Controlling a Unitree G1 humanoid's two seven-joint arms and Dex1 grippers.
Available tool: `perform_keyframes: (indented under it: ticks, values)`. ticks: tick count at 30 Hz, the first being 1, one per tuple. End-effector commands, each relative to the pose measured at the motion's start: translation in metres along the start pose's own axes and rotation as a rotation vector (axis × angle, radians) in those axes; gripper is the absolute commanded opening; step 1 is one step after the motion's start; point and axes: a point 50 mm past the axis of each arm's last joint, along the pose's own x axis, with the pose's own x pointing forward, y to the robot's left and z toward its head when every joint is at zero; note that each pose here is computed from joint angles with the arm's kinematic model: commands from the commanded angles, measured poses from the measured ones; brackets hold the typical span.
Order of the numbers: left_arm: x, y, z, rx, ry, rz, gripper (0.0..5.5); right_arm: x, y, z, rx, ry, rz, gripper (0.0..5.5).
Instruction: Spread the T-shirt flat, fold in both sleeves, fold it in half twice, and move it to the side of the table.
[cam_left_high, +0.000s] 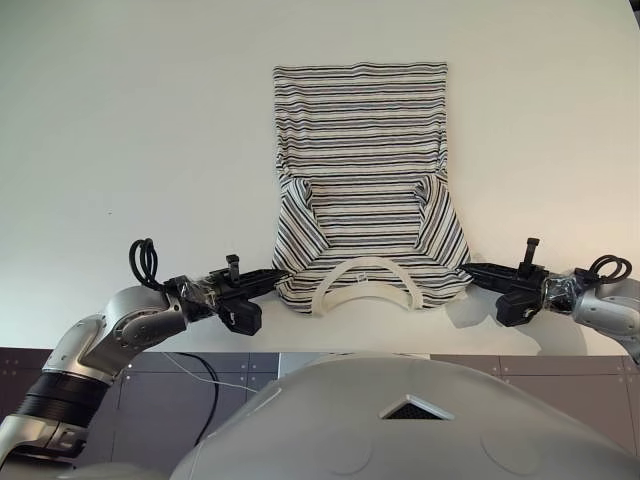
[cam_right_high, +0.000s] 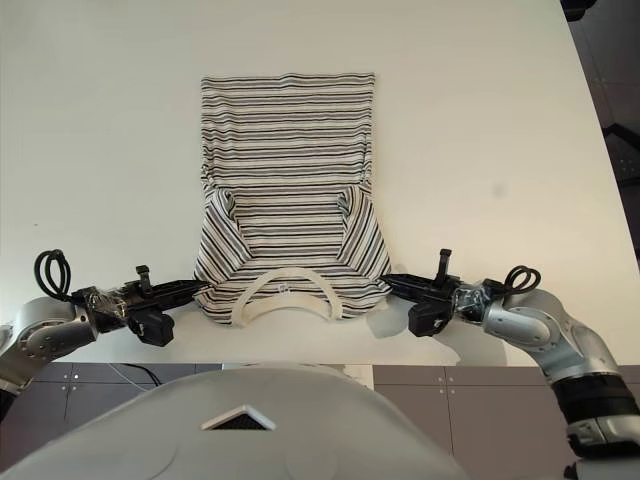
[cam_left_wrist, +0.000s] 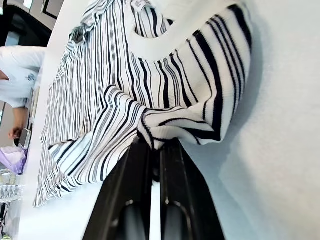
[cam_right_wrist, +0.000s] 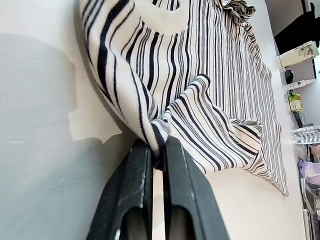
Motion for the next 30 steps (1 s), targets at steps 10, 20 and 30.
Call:
perform_keyframes:
  ticks: [10, 20, 30]
  values:
    - [-0.036, 0.031, 0.036, -0.334, -0.049, -0.157, 0.10, -0.049, -0.049, 0.054, 0.301, -0.057, 0.238, 0.12]
    - [-0.064, 0.076, 0.068, -0.668, -0.196, -0.106, 0.10, -0.078, -0.089, 0.078, 0.612, -0.100, 0.240, 0.12]
    - [0.000, 0.140, 0.006, -0.652, -0.028, 0.284, 0.10, -0.044, -0.148, 0.005, 0.715, -0.093, 0.085, 0.12]
